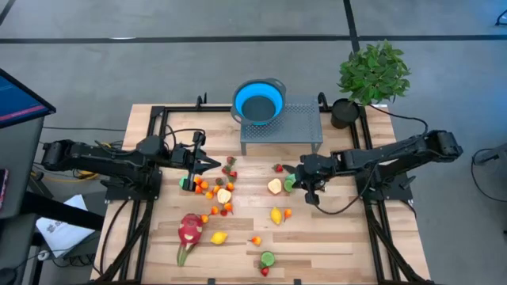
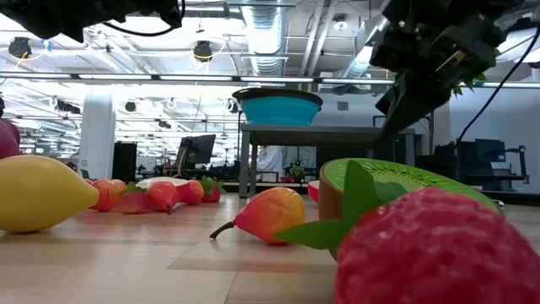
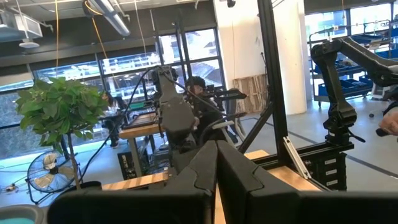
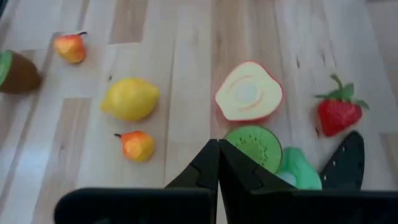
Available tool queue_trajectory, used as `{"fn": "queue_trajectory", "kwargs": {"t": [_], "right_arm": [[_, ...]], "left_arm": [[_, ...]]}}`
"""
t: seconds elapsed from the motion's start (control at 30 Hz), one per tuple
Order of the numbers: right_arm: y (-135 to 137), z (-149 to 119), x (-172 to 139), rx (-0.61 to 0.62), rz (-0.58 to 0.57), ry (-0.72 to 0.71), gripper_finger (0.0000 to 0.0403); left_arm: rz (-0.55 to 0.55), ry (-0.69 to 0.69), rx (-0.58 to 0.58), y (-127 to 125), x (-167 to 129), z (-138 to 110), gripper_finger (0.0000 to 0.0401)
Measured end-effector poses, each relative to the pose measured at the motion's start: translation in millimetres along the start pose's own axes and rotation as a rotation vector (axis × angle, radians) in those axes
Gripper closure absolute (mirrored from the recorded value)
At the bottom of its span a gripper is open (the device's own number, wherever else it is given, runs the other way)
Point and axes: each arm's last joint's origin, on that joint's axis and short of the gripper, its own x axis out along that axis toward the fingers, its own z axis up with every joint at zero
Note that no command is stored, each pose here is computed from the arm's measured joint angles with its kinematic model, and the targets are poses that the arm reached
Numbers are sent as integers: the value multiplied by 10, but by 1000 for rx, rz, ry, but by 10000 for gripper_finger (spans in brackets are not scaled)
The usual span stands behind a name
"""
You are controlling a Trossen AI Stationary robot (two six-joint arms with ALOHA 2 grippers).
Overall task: Pick & Place Fruit
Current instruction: Put the top kiwi into the strainer bowl
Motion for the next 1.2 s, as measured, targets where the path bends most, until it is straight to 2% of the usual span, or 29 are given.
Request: {"fn": "queue_trajectory", "kwargs": {"t": [0.17,0.3,0.4,0.57,0.87,1.03,1.2], "right_arm": [[-9,-28,10,103,-3,9,403],[-18,-26,9,120,-11,7,400],[-41,-24,8,126,-32,3,381],[-45,-23,7,119,-40,2,305],[-41,-23,8,117,-39,2,126],[-41,-24,8,117,-39,2,73],[-41,-23,8,117,-39,2,48]], "left_arm": [[0,0,0,0,0,0,398],[0,0,0,0,0,0,398],[0,0,0,0,0,0,398],[0,0,0,0,0,0,398],[0,0,0,0,0,0,398],[0,0,0,0,0,0,398],[0,0,0,0,0,0,398]]}}
